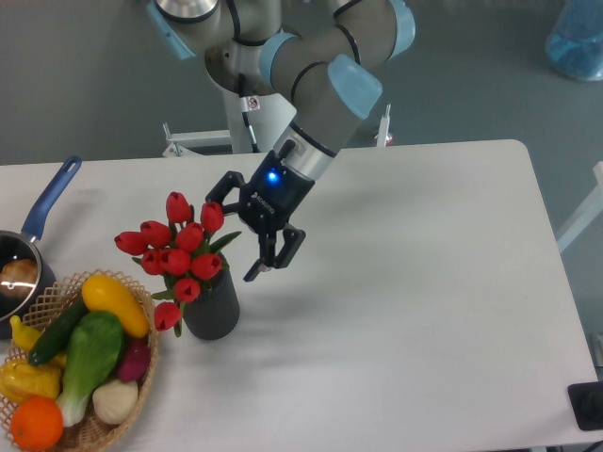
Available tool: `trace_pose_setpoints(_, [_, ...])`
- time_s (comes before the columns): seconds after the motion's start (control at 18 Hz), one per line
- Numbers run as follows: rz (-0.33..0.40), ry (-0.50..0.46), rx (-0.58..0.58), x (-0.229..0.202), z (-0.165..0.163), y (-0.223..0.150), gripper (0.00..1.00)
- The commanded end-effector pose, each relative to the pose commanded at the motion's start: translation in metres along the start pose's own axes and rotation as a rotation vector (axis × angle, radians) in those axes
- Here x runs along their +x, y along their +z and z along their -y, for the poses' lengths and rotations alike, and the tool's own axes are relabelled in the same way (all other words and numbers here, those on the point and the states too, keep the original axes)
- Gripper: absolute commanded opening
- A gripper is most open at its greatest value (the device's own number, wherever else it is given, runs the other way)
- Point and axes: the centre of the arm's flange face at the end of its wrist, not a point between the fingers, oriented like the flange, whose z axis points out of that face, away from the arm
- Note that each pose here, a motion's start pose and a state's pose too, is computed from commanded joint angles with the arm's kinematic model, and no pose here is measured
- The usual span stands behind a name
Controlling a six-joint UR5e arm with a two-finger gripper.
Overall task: Pick up the flowers from the vase
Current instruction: 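Lower the gripper around the tulip stems above the vase rim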
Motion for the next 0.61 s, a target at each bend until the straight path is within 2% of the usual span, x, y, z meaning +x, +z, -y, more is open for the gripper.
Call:
trace_pose_setpoints(0.39, [-0.018, 0.014, 0.043, -0.0012, 0.0086, 0.0024, 1.00])
trace_pose_setpoints(0.44, [-0.018, 0.017, 0.043, -0.0020, 0.0102, 0.0025, 0.93])
trace_pose_setpoints(0.61, [-0.020, 0.009, 0.043, -0.0044, 0.0076, 0.0031, 0.44])
